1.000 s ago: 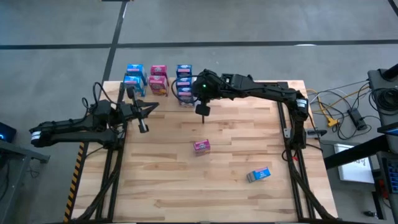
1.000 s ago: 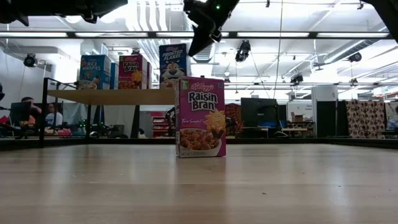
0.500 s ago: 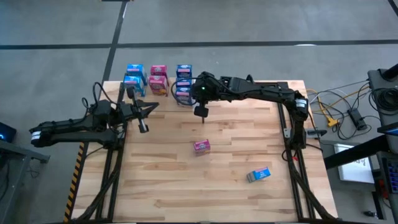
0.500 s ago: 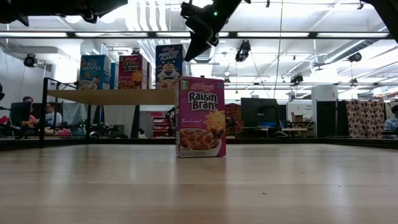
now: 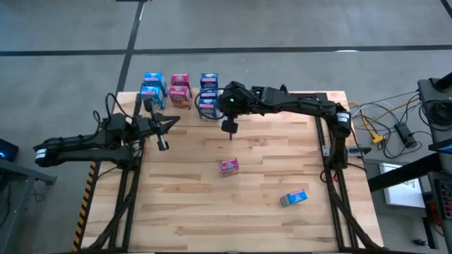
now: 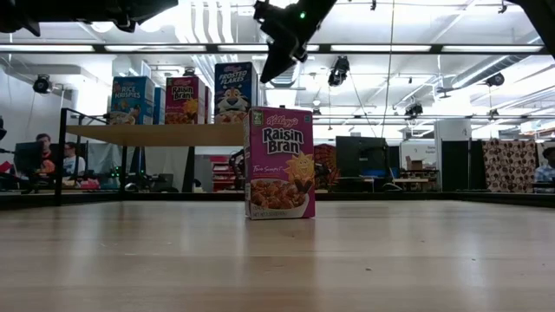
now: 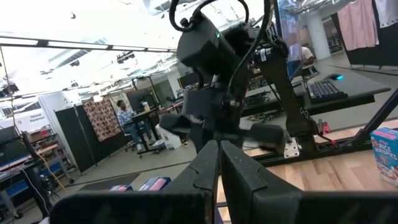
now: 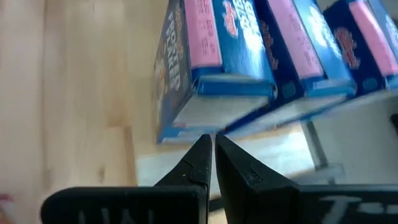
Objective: Stack cereal on shelf
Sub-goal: Put the blue cereal box on the shelf
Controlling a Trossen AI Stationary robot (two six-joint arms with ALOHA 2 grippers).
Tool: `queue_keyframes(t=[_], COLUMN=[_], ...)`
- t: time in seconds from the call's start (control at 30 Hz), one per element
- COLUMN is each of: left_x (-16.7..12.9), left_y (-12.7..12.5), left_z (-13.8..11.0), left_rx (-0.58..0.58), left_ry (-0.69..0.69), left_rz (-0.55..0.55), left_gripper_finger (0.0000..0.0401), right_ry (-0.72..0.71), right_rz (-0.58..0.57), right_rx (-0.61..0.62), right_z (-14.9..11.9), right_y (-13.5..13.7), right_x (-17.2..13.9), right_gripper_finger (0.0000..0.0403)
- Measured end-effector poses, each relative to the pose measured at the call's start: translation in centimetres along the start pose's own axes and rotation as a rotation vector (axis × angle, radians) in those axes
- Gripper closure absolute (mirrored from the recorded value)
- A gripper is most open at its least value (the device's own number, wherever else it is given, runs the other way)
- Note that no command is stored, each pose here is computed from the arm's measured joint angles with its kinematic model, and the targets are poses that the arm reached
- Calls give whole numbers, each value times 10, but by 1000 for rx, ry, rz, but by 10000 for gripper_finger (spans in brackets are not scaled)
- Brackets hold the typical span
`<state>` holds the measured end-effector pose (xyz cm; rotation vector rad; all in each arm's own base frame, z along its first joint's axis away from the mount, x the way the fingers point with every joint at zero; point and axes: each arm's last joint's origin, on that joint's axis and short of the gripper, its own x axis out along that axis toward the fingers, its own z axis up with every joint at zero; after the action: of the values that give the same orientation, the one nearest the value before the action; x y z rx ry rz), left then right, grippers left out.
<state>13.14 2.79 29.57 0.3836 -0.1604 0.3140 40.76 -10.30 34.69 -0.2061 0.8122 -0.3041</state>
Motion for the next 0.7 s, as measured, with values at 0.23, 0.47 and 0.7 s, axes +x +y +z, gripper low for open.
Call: queue_keyframes(t=[0.23, 0.47, 0.7], left_x=[0, 0, 12], left_y=[0, 0, -6], left_z=[0, -1, -22], left_rx=[0, -5, 149], left_ry=[-2, 20, 231], left_rz=[1, -8, 40], left_gripper_finger=[401, 401, 401], right_ry=[52, 122, 203], right_rz=[142, 340, 381], right_rx=[45, 66, 53], right_z=[7, 4, -4], right_y=[25, 67, 101], right_x=[-29, -39, -44], right_gripper_finger=[390, 390, 390])
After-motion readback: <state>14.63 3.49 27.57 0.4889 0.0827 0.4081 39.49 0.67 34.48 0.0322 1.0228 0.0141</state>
